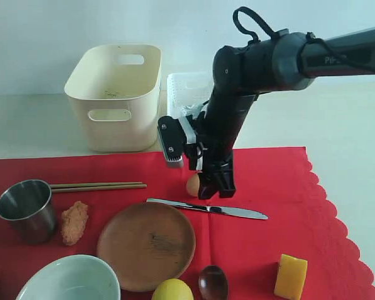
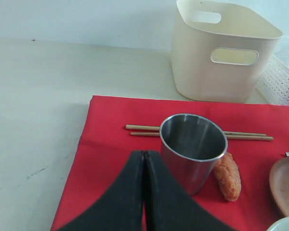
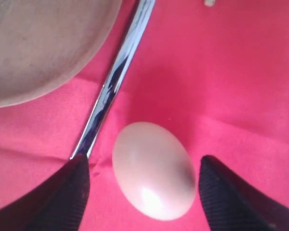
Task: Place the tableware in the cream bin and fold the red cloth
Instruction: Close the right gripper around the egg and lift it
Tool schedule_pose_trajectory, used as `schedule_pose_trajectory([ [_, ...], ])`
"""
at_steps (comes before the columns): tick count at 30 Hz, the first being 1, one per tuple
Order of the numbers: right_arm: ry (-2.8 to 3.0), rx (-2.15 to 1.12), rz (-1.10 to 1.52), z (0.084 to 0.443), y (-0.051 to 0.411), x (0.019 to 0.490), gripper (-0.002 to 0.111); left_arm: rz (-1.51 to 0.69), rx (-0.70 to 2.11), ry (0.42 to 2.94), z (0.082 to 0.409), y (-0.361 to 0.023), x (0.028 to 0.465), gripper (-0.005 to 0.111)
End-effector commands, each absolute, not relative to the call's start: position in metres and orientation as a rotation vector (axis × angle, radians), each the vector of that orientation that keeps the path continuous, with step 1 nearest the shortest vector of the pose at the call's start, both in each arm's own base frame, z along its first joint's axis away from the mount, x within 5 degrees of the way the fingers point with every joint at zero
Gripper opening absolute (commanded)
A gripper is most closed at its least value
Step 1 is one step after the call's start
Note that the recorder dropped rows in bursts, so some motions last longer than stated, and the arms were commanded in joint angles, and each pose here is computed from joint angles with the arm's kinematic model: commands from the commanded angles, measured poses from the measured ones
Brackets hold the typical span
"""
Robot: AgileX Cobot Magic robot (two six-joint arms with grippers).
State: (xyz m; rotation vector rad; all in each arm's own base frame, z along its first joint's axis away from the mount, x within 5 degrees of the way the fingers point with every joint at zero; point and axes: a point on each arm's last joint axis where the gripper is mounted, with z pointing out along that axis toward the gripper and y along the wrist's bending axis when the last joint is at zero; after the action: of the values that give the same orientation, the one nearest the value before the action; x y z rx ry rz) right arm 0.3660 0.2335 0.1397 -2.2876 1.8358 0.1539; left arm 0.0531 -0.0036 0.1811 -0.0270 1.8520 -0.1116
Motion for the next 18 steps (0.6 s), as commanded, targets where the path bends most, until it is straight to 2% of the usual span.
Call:
schedule_pose_trajectory([
  [1, 1.826, -2.291, 0.137, 0.1323, 0.2348, 0.3680, 0.062, -0.110, -0.029, 1.841, 0.1811, -0.0034, 0.0531, 0.000],
  [6, 1.831, -2.296, 0.085, 0.1280, 0.2329, 0.3710, 0.059, -0.110, -0.029, 1.841, 0.1811, -0.0034, 0.0531, 0.000],
  [10, 1.826, -2.299, 0.076, 0.1280, 0.2325, 0.3714, 0.036, -0.110, -0.029, 1.841, 0.1811, -0.0034, 0.0531, 0.000],
  [13, 1.833, -2.299, 0.079, 0.1280, 0.2324, 0.3711, 0.025, -0.110, -0.029, 1.841, 0.1811, -0.0034, 0.0531, 0.000],
  [18, 1.837, -2.305, 0.085, 0.1278, 0.2321, 0.3704, 0.019, -0.110, -0.029, 1.841, 0.1811, -0.0034, 0.0531, 0.000],
])
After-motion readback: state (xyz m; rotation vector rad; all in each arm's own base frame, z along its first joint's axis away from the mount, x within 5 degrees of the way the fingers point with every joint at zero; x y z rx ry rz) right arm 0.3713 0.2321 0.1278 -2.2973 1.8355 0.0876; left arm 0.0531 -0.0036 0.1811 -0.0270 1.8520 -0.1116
